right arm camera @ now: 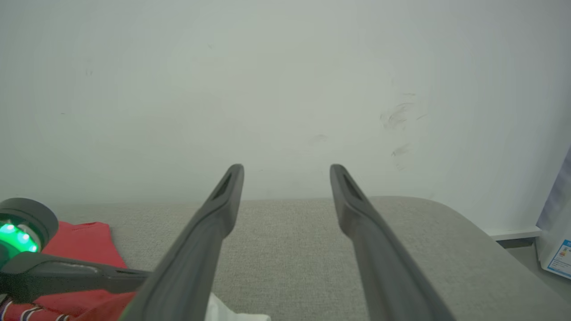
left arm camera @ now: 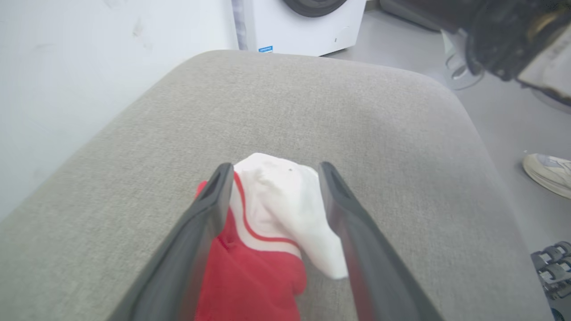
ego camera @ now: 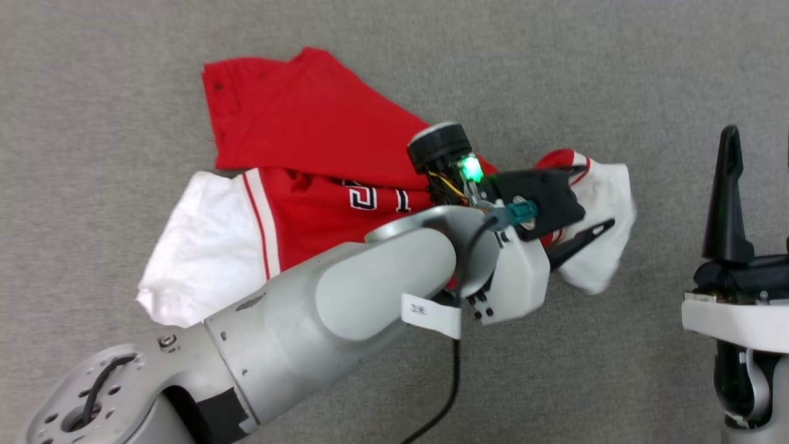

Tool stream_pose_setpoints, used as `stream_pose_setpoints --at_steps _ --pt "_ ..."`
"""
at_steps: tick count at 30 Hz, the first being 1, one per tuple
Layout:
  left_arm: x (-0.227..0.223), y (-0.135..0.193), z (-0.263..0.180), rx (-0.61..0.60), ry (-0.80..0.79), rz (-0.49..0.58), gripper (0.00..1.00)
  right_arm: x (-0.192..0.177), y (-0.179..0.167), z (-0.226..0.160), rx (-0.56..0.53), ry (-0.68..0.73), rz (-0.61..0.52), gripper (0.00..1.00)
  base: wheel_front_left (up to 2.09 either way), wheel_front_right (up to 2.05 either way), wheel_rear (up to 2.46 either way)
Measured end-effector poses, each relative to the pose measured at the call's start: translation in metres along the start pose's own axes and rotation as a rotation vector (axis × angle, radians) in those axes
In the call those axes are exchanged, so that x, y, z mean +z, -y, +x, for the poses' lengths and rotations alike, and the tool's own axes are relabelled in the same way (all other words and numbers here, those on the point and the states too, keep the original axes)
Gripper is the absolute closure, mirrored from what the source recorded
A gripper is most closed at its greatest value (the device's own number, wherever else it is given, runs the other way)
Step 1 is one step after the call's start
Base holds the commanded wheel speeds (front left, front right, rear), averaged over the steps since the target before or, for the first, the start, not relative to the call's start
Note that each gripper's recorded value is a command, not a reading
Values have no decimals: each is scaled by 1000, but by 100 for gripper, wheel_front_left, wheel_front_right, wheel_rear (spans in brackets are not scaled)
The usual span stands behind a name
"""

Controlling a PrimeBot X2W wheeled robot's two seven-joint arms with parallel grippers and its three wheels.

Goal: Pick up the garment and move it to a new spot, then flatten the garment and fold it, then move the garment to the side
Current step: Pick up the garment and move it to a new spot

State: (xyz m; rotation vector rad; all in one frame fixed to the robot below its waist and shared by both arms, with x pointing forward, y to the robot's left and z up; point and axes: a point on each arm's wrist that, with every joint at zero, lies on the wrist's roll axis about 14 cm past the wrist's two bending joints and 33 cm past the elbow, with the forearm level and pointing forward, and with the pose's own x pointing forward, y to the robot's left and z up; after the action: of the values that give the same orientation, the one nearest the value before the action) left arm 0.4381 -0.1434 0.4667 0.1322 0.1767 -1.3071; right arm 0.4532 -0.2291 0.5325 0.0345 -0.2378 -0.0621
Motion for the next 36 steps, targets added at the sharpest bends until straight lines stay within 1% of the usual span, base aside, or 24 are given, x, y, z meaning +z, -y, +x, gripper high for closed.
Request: stream_pose_setpoints --at_steps 4,9,13,17,22,26,30,36 --pt "33 -19 -13 114 126 66 0 10 -4 -9 9 10 7 0 0 0 0" --pt "54 -35 -41 286 194 111 0 22 -14 -17 34 28 28 0 0 0 0" --pt "64 -56 -79 471 227 134 0 29 -23 -22 56 37 40 0 0 0 0" --pt "83 -72 -127 667 302 177 0 33 -30 -27 75 41 51 0 0 0 0" --pt "75 -83 -195 900 307 217 0 35 -39 -32 101 39 61 0 0 0 0" --pt "62 -82 -243 1060 303 197 0 36 -45 -36 116 35 67 0 0 0 0" --pt "47 -76 -290 1216 294 168 0 37 -48 -42 127 29 70 0 0 0 0" --pt "24 -56 -344 1392 274 117 0 32 -49 -53 133 1 73 0 0 0 0"
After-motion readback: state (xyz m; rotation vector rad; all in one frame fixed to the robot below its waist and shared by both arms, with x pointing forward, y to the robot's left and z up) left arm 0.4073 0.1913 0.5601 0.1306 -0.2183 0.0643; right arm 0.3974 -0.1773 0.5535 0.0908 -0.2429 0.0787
